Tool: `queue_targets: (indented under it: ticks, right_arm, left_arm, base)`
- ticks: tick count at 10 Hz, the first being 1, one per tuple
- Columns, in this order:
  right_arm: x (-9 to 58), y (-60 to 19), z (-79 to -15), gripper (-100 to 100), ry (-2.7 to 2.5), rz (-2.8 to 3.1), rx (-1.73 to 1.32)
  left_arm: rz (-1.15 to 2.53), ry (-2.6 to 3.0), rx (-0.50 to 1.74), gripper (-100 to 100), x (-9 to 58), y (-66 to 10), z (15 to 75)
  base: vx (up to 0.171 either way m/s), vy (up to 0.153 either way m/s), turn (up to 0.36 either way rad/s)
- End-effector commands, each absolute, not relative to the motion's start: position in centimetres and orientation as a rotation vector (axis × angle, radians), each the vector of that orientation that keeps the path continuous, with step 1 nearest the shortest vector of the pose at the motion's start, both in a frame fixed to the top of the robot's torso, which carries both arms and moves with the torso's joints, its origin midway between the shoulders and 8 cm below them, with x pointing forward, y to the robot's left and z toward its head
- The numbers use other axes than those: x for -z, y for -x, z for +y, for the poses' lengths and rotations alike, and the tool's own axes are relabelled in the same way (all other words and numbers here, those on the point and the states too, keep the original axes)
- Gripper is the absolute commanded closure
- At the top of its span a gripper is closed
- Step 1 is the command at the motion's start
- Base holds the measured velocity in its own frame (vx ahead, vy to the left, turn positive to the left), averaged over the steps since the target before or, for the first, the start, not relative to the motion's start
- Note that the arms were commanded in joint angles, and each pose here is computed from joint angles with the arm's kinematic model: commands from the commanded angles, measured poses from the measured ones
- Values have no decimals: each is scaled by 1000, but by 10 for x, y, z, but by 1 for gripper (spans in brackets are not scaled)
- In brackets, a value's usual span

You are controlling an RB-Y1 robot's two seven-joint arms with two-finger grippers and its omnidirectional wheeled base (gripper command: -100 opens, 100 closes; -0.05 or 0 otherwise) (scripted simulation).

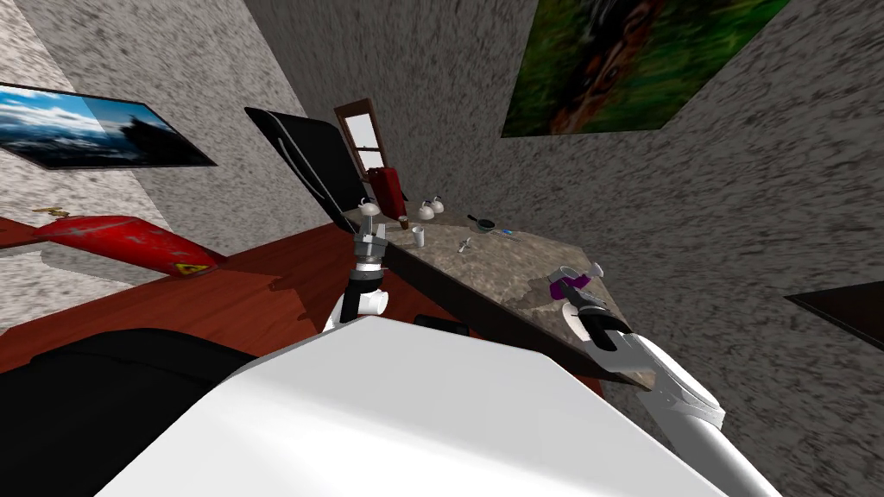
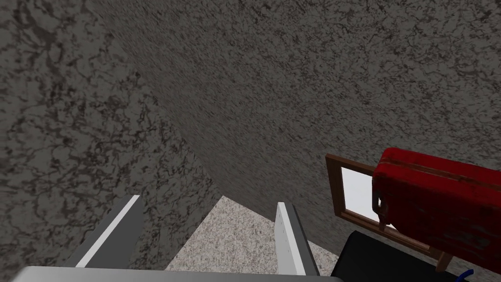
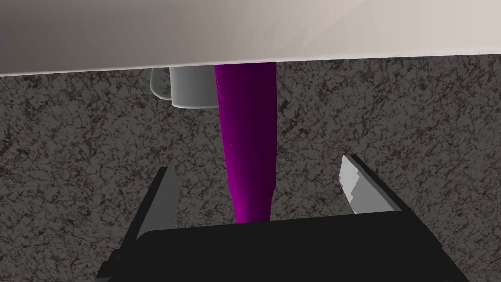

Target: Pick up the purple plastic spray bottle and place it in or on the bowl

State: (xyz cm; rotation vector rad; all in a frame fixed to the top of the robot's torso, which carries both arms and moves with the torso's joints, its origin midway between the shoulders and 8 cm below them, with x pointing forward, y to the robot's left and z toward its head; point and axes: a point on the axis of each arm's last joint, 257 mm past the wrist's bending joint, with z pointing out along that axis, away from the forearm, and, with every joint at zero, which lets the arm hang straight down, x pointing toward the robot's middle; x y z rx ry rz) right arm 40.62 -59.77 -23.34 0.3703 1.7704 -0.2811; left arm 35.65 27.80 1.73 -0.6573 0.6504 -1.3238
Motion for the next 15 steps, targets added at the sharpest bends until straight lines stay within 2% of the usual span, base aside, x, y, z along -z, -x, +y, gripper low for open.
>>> queue_targets:
  ticks: [1,2,3,10,11,14,15]
  right_arm:
    - [233,-406,-598,-100,-370,1770,281]
    - [233,-406,-599,0,-368,1771,288]
    - [251,-419,-583,-100,-347,1787,253]
    - [255,-461,-579,-100,-352,1768,229]
    - [272,-472,-554,-100,-312,1790,187]
    - [264,-490,-562,-100,-332,1771,195]
    - [279,-503,-535,-100,-287,1792,152]
  left_arm:
    - [650,657,1324,0,-17,-356,278]
    - [650,657,1324,0,-17,-356,278]
    - [651,657,1324,0,-17,-356,278]
    - [650,657,1324,0,-17,-356,278]
    - [651,657,1324,0,-17,-356,278]
    - [650,657,1324,0,-17,-356,278]
    - [651,657,1324,0,-17,-356,278]
  base:
    - [11,15,29]
    - [0,0,0]
    - [-9,-4,-335]
    - [-9,3,-78]
    - [-9,-6,-282]
    - [-8,2,-54]
    - [-10,-5,-289]
